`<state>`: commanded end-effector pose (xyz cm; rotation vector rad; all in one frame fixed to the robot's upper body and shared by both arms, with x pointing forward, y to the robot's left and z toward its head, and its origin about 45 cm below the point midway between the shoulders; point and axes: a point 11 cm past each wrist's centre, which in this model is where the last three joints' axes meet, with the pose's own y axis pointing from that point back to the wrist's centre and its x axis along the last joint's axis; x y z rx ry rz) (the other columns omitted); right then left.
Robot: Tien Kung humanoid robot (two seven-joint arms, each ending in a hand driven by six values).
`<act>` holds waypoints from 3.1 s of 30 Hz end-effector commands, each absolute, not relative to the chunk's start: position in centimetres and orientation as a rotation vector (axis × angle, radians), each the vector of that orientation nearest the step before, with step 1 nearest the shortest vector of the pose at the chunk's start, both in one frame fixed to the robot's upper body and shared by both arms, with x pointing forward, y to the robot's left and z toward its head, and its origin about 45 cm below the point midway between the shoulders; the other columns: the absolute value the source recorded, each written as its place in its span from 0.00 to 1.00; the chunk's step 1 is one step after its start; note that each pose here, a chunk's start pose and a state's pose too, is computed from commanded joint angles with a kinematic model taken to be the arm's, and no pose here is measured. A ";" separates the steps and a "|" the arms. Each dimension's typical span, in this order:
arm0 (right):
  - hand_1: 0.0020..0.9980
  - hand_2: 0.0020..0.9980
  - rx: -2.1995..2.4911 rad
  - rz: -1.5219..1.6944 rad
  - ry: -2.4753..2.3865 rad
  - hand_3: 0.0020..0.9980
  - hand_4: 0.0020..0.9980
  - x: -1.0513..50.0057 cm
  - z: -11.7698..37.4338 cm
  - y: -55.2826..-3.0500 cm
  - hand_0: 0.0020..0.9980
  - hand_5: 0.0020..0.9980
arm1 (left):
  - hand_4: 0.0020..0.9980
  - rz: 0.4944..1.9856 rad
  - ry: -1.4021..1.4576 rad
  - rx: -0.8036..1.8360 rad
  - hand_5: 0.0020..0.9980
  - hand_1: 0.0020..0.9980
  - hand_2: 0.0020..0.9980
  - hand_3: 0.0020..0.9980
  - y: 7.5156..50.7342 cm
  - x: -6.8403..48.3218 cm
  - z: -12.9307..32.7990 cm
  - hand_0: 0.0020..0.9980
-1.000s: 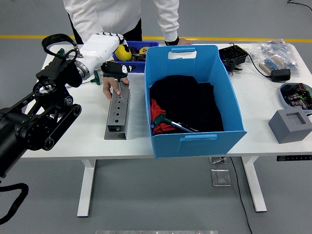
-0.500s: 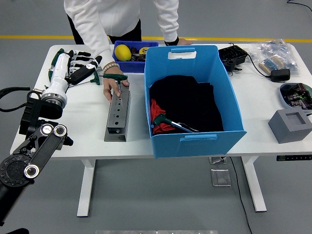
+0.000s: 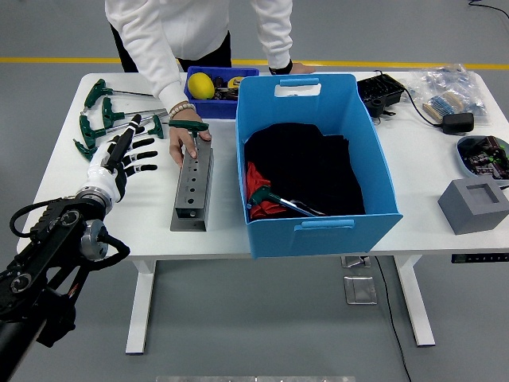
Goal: Lift tool from toolbox,place it in box,lift tool from toolbox,place it in box
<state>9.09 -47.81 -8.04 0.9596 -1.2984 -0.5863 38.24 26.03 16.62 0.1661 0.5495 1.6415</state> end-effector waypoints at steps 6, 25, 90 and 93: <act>0.62 0.68 0.959 -0.588 -1.293 0.53 0.78 8.9 -8.1 -47.7 0.62 0.57 | 0.75 1.566 0.755 0.074 0.80 0.53 0.66 0.90 24.9 38.6 15.7 0.35; 0.62 0.68 0.963 -0.582 -1.282 0.53 0.78 8.9 -8.2 -47.6 0.62 0.57 | 0.82 1.345 1.132 -0.144 0.88 0.55 0.68 0.96 21.4 40.1 14.8 0.36; 0.62 0.68 0.987 -0.552 -1.286 0.53 0.77 10.7 -7.8 -47.5 0.62 0.57 | 0.90 1.327 1.077 -0.193 0.97 0.67 0.85 0.89 20.9 44.1 14.8 0.57; 0.62 0.68 0.986 -0.554 -1.283 0.53 0.77 10.5 -7.8 -47.5 0.62 0.57 | 0.90 1.322 1.076 -0.195 0.97 0.67 0.85 0.89 20.7 44.0 14.9 0.57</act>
